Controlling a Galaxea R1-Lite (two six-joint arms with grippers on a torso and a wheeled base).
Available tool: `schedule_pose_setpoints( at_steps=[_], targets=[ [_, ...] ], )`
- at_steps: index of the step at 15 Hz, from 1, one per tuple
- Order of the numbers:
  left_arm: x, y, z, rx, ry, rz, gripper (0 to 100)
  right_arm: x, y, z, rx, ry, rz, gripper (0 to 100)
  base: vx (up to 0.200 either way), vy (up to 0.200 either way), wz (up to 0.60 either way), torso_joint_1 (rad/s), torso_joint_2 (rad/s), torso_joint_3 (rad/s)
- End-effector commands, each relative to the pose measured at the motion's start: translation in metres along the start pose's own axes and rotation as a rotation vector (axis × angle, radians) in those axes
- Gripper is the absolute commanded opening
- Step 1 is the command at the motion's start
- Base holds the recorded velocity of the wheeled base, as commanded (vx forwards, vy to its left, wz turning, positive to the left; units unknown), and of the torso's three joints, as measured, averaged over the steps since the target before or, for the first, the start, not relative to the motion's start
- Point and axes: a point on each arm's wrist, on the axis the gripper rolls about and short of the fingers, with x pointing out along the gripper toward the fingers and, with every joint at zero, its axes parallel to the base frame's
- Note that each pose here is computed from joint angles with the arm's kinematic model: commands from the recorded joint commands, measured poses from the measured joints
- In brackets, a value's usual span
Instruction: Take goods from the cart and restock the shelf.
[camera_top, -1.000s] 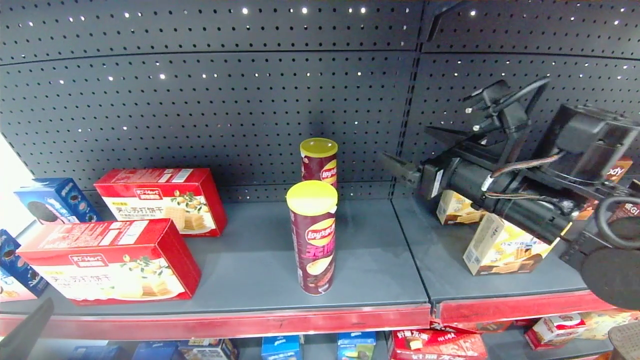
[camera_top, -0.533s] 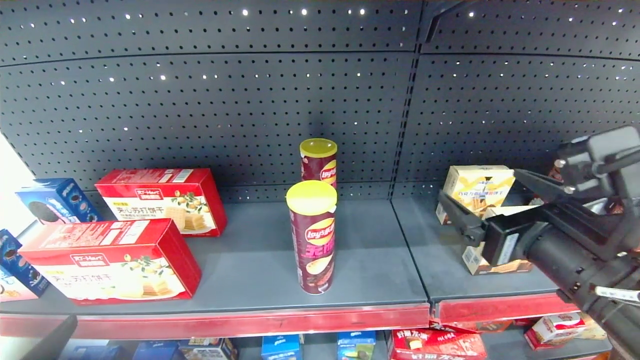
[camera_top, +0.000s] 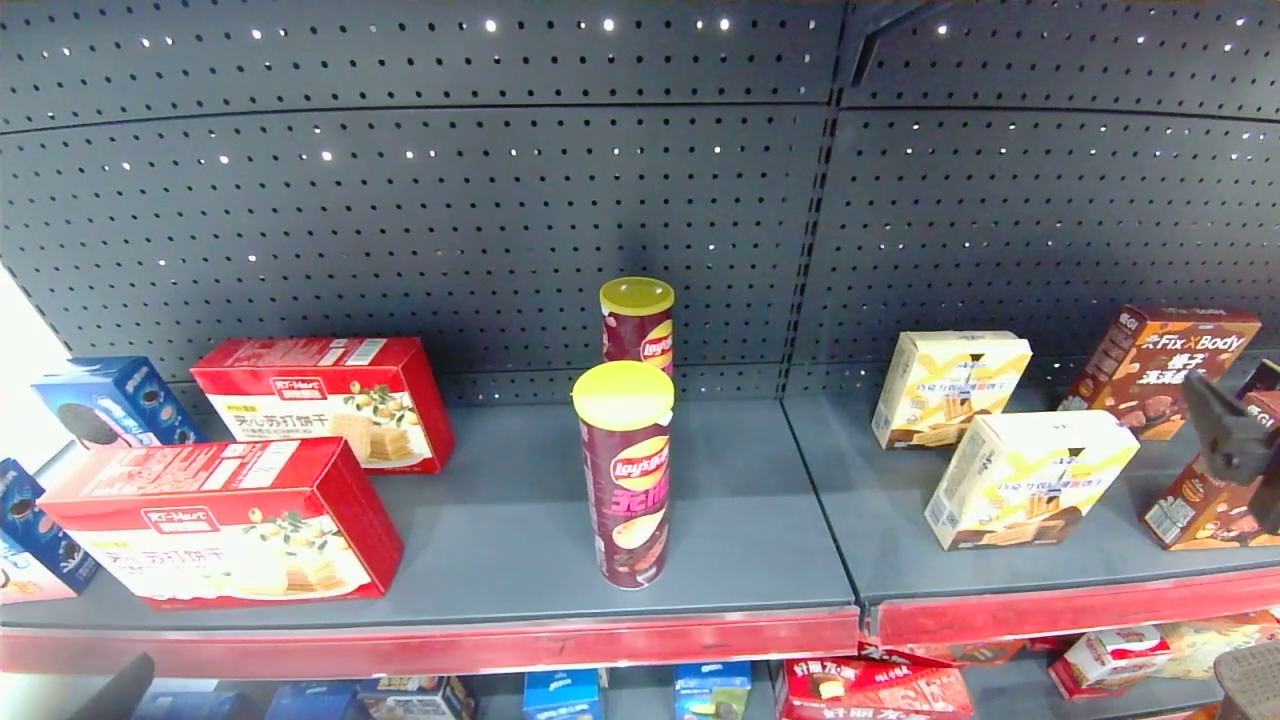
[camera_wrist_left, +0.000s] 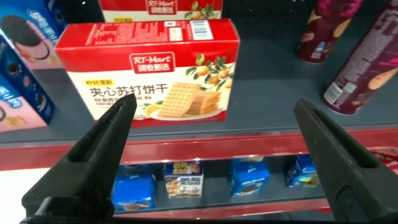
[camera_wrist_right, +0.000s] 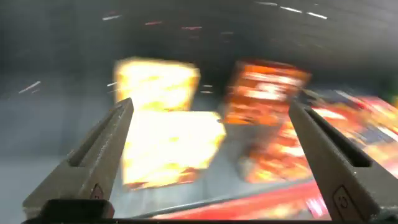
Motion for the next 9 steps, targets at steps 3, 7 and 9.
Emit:
schedule_pose_setpoints(
  at_steps=[3, 7, 9],
  targets=[
    [-0.002, -0.002, 0.009, 0.005, -0.035, -0.045, 100, -0.004, -0.026, 0.025, 0.128, -0.028, -0.105, 100, 0.0, 0.0, 0.0, 0.0, 0.0, 0.0],
    [0.01, -0.002, 0.023, 0.005, -0.015, -0.068, 100, -0.01, -0.036, 0.018, 0.136, -0.029, -0.11, 100, 0.0, 0.0, 0.0, 0.0, 0.0, 0.0],
    [0.015, -0.002, 0.031, 0.003, -0.015, -0.066, 100, -0.014, -0.041, 0.01, 0.13, -0.025, -0.102, 100, 0.0, 0.0, 0.0, 0.0, 0.0, 0.0]
  ],
)
